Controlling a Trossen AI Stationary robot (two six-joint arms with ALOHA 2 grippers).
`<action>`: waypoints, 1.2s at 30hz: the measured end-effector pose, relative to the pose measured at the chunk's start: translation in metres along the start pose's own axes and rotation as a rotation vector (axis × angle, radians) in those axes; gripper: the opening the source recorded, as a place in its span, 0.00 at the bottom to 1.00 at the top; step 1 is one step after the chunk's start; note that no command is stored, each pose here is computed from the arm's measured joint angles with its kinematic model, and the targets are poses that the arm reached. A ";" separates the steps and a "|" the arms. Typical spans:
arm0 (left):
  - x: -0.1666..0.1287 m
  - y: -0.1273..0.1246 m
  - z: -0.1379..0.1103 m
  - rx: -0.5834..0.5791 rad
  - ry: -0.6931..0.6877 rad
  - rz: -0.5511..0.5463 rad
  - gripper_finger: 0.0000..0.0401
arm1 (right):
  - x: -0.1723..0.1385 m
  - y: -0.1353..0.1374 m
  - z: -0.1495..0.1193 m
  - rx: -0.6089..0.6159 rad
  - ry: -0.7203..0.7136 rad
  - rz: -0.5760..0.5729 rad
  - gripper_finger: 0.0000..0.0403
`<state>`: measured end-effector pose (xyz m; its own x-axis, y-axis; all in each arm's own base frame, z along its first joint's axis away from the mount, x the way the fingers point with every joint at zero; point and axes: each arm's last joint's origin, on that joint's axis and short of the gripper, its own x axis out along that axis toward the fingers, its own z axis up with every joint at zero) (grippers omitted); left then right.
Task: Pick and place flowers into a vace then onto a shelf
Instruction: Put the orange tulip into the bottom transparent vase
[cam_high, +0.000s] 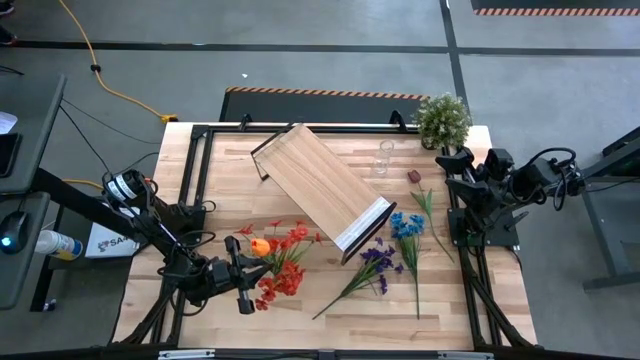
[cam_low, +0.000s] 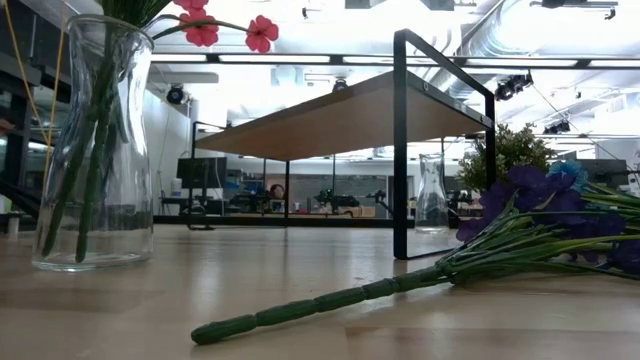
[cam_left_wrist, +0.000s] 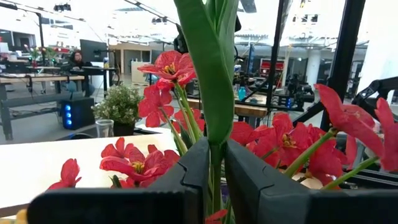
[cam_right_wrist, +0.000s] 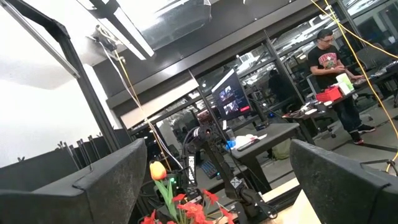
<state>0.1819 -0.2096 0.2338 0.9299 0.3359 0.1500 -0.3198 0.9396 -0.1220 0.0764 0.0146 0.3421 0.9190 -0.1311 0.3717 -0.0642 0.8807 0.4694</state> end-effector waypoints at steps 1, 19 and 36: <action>0.000 0.000 0.000 -0.010 0.000 0.000 0.21 | 0.000 0.000 0.000 0.001 0.000 0.000 0.95; 0.000 0.000 0.000 -0.131 0.001 0.003 0.37 | 0.000 0.001 0.000 0.002 0.008 0.025 0.95; -0.037 -0.014 0.007 -0.171 0.023 -0.146 0.67 | 0.000 0.001 0.000 0.000 0.014 0.043 0.95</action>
<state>0.1504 -0.2352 0.2369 0.9685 0.1934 0.1566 -0.1474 0.9529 -0.2652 0.0765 0.0159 0.3423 0.9209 -0.0868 0.3800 -0.1037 0.8853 0.4534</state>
